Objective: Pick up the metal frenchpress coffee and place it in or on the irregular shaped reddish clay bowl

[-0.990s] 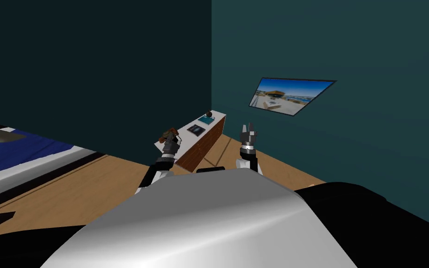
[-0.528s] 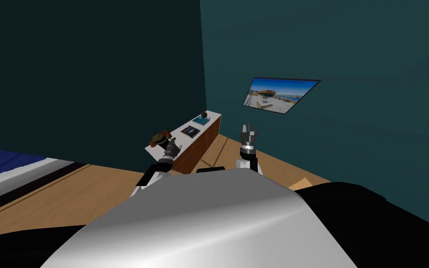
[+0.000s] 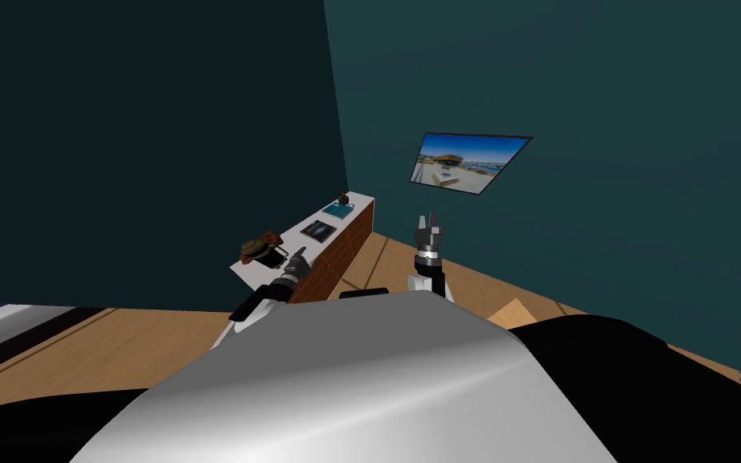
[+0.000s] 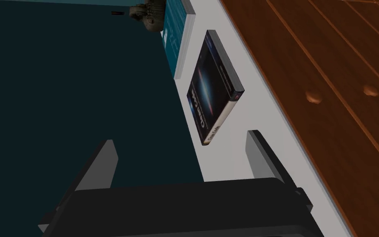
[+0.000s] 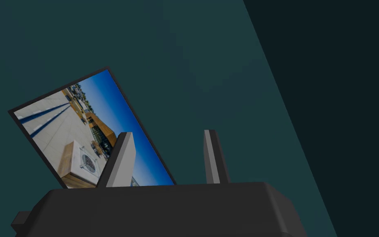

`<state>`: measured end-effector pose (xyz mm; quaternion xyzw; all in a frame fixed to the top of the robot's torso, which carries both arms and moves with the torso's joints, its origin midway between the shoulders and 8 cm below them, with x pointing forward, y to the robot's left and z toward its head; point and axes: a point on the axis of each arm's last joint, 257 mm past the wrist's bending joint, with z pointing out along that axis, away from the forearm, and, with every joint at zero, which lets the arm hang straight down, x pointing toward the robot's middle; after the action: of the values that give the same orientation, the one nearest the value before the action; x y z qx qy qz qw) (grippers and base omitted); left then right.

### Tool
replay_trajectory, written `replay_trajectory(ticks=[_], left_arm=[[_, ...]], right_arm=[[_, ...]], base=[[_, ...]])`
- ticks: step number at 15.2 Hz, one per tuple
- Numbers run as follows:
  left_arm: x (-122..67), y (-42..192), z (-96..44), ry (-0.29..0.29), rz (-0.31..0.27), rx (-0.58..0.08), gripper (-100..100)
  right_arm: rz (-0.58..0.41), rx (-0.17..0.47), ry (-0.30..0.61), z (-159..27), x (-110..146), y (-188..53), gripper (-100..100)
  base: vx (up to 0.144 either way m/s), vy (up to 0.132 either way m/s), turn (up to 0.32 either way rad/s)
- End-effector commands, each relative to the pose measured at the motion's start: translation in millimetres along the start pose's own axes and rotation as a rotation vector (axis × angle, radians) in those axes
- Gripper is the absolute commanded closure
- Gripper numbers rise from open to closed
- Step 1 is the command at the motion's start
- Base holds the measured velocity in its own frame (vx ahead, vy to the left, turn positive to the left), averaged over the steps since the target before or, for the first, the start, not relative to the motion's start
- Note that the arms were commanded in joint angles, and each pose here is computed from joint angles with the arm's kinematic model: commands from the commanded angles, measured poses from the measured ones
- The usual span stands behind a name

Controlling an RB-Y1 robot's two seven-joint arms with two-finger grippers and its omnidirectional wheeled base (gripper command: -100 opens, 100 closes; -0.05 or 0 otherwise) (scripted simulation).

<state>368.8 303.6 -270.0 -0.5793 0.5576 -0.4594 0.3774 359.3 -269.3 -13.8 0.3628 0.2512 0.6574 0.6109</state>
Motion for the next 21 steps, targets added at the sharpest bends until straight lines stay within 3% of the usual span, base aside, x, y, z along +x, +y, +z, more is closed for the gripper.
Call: replay_trajectory(ticks=[1, 4, 5, 7, 8, 9, 10, 12, 13, 16, 17, 19, 20, 21], left_arm=[[-11.1, 21.6, -3.7, -0.003, -0.017, -0.076, -100], [-9.8, 30.9, -4.6, 0.002, -0.017, -0.112, -100], [-23.2, 47.8, -9.6, -0.004, -0.033, -0.175, -100], [-22.2, 54.3, -10.8, -0.001, -0.033, -0.2, -100], [-37.3, 69.9, -17.3, -0.012, -0.045, -0.262, -100], [-35.8, 75.8, -19.0, -0.007, -0.051, -0.286, -100], [-52.7, 87.5, -25.5, -0.028, -0.059, -0.332, -100], [-50.3, 96.6, -29.3, -0.016, -0.07, -0.374, -100], [-68.5, 106.0, -37.1, -0.036, -0.083, -0.421, -100], [-65.9, 114.5, -41.1, -0.03, -0.091, -0.458, -100], [-83.6, 123.9, -50.8, -0.05, -0.113, -0.512, -100], [-82.3, 129.8, -54.2, -0.046, -0.114, -0.538, -100], [-100.7, 136.8, -64.5, -0.07, -0.137, -0.589, -100], [-99.9, 139.9, -66.7, -0.068, -0.138, -0.604, -100]], right_arm=[[0.0, 0.0, 0.0, 0.0, 0.0, 0.0, 0], [0.0, 0.0, 0.0, 0.0, 0.0, 0.0, 0], [0.0, 0.0, 0.0, 0.0, 0.0, 0.0, 0], [0.0, 0.0, 0.0, 0.0, 0.0, 0.0, 0], [0.0, 0.0, 0.0, 0.0, 0.0, 0.0, 0], [0.0, 0.0, 0.0, 0.0, 0.0, 0.0, 0], [0.0, 0.0, 0.0, 0.0, 0.0, 0.0, 0], [0.0, 0.0, 0.0, 0.0, 0.0, 0.0, 0], [0.0, 0.0, 0.0, 0.0, 0.0, 0.0, 0], [0.0, 0.0, 0.0, 0.0, 0.0, 0.0, 0], [0.0, 0.0, 0.0, 0.0, -0.1, 0.0, 0], [0.0, 0.0, 0.0, 0.0, 0.0, 0.0, 0], [0.0, 0.0, 0.0, 0.0, 0.0, 0.0, 0], [0.0, 0.0, 0.0, 0.0, 0.0, 0.0, 0]], base=[[0.066, -0.082, -0.137], [0.057, -0.05, -0.071], [0.047, -0.042, -0.125], [0.056, -0.053, -0.109], [0.075, -0.066, -0.132], [0.093, -0.066, -0.126], [0.107, -0.066, -0.148], [0.088, -0.049, -0.09], [0.088, -0.045, -0.119], [0.063, -0.021, -0.049], [0.052, -0.021, -0.107], [0.057, -0.018, -0.071], [0.065, -0.024, -0.09], [0.078, -0.02, -0.092]])
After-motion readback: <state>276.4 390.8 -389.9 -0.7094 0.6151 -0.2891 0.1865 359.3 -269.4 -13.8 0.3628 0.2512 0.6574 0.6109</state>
